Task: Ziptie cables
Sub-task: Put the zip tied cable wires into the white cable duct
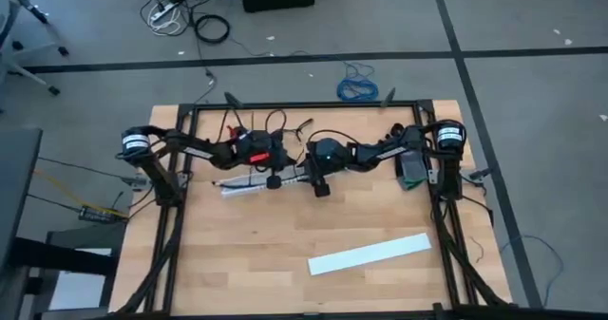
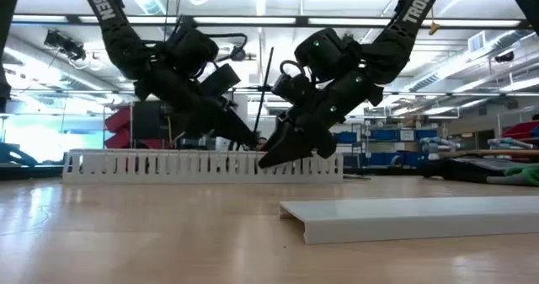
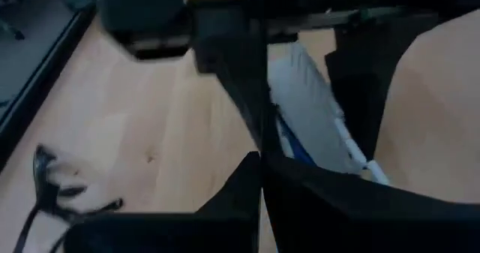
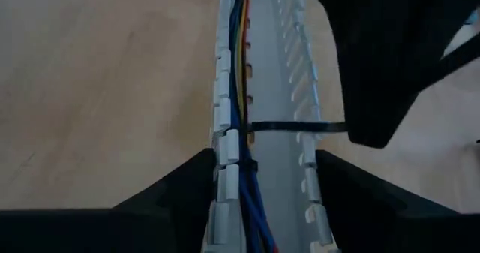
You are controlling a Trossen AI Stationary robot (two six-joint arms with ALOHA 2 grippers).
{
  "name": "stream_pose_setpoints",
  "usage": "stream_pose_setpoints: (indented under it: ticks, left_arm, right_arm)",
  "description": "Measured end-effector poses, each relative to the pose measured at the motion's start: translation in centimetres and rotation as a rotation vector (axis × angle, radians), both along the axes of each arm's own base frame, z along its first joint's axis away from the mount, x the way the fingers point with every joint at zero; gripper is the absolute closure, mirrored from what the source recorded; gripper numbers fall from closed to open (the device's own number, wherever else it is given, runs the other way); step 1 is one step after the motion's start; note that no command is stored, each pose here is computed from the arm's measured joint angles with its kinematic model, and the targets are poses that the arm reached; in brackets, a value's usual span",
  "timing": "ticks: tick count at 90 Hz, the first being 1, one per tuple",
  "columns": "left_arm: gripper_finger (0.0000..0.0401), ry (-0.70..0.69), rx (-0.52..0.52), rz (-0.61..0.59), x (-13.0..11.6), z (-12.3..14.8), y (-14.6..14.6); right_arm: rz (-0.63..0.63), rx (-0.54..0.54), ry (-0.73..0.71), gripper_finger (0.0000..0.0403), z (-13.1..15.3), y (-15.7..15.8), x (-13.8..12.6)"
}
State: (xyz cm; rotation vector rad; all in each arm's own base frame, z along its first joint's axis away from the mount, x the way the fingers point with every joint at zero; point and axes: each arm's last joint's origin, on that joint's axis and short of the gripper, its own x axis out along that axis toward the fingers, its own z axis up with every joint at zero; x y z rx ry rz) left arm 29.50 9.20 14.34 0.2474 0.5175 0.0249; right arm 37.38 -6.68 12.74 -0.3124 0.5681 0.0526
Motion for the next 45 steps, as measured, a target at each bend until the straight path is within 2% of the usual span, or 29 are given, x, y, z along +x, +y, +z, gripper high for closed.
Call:
stream_pose_setpoints:
  ticks: [21, 45]
  left_arm:
    - [0.0401, 0.059, 0.042, -0.080, 0.00, -0.26, -0.34]
    - [0.0401, 0.054, 0.097, -0.143, 0.02, -0.23, -0.43]
  right_arm:
    - [-0.005, 0.013, -0.001, 0.0188, 0.00, 0.02, 0.00]
    - [0.000, 0.010, -0.002, 0.0188, 0.01, 0.04, 0.01]
